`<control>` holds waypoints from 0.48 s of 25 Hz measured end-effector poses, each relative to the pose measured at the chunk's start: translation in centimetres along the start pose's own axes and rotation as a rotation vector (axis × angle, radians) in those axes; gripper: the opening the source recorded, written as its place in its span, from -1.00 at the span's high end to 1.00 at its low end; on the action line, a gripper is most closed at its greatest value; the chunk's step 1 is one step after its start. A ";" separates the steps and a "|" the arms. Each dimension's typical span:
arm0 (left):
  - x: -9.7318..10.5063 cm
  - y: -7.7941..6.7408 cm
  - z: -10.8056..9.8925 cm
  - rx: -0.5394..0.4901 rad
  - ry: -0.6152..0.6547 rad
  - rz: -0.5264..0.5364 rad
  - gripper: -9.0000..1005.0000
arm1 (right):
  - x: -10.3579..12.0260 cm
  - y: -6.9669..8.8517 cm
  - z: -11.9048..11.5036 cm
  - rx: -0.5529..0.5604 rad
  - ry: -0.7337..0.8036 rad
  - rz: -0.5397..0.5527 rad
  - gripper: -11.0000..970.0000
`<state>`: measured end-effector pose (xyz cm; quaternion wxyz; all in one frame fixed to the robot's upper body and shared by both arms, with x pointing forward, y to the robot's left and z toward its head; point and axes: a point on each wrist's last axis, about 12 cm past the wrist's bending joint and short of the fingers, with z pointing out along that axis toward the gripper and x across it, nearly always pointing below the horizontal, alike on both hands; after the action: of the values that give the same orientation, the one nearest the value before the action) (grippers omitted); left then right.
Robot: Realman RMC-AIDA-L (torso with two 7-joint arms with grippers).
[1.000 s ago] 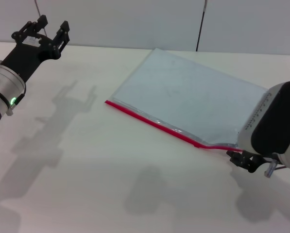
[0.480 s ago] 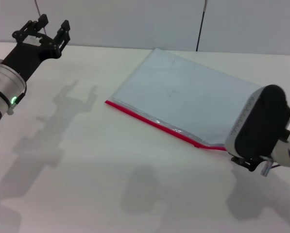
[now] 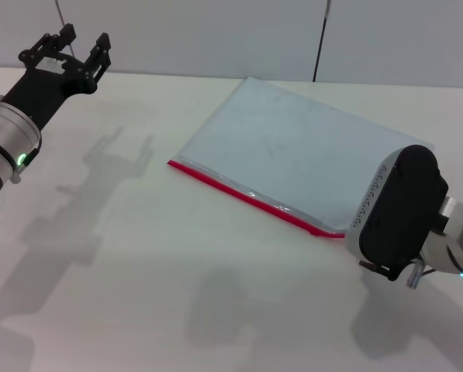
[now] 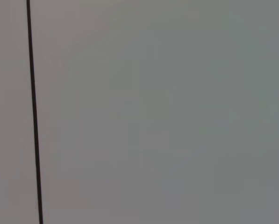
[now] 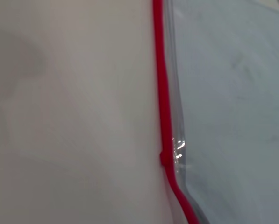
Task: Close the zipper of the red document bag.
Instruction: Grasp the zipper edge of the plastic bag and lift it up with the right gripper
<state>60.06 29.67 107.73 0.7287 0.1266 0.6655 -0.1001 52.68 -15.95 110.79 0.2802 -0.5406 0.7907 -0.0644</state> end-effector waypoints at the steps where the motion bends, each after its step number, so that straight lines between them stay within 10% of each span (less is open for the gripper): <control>1: 0.0 0.0 0.0 0.000 0.000 0.000 -0.17 | 0.1 -0.1 0.2 0.002 0.004 0.001 -0.09; 12: 0.1 -0.1 0.2 -0.004 0.017 0.001 -0.17 | 0.5 -1.2 1.8 0.020 0.024 0.005 -0.09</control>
<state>60.26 29.55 107.62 0.7232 0.1265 0.6719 -0.0973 54.43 -16.50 109.60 0.2762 -0.5349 0.7947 -0.0782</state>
